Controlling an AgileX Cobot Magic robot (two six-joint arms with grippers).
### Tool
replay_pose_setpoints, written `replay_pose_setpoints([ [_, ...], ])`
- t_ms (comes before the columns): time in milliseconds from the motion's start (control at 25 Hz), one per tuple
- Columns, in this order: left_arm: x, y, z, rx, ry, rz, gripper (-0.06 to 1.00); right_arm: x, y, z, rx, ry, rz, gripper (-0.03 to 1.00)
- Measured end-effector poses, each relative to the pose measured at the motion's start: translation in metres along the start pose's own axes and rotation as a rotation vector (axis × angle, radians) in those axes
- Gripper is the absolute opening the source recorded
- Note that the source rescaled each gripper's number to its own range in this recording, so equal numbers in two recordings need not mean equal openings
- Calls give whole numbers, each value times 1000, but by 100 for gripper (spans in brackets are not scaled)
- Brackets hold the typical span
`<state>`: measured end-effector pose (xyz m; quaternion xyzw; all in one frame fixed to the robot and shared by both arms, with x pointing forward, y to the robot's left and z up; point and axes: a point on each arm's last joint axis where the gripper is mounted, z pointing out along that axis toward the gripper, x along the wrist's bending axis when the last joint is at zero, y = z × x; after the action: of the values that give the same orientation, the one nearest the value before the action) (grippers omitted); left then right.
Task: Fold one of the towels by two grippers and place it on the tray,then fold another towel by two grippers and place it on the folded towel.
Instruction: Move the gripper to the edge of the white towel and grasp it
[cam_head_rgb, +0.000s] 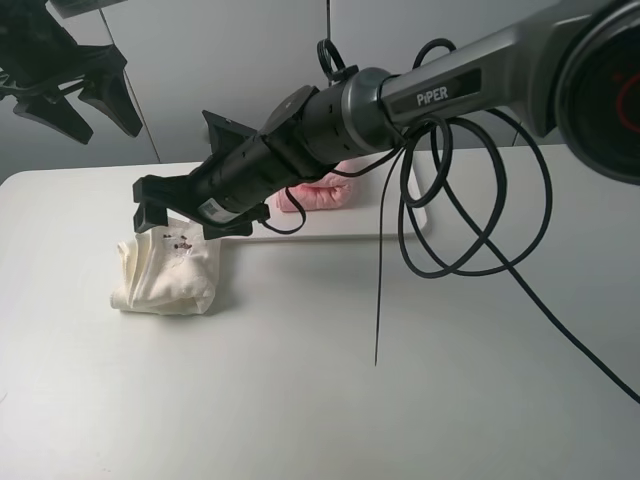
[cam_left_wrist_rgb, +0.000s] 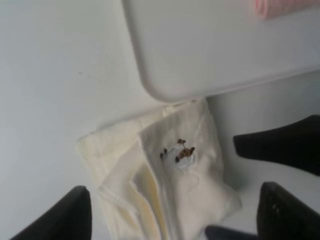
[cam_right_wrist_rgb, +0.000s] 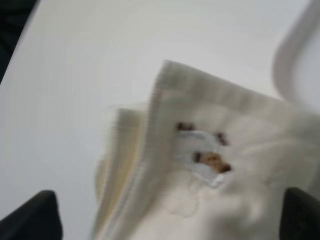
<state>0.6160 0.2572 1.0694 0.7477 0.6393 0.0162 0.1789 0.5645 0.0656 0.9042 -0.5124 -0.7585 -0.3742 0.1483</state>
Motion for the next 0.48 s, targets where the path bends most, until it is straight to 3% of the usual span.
replay_pose_setpoints([
  [200,2,-1,-8,-14,3,16,87,-18,-3,-4,70,-129,-34,95],
  [480,2,-1,-10,-9,2,21,87,-26,-10,2,116,-163,65,92],
])
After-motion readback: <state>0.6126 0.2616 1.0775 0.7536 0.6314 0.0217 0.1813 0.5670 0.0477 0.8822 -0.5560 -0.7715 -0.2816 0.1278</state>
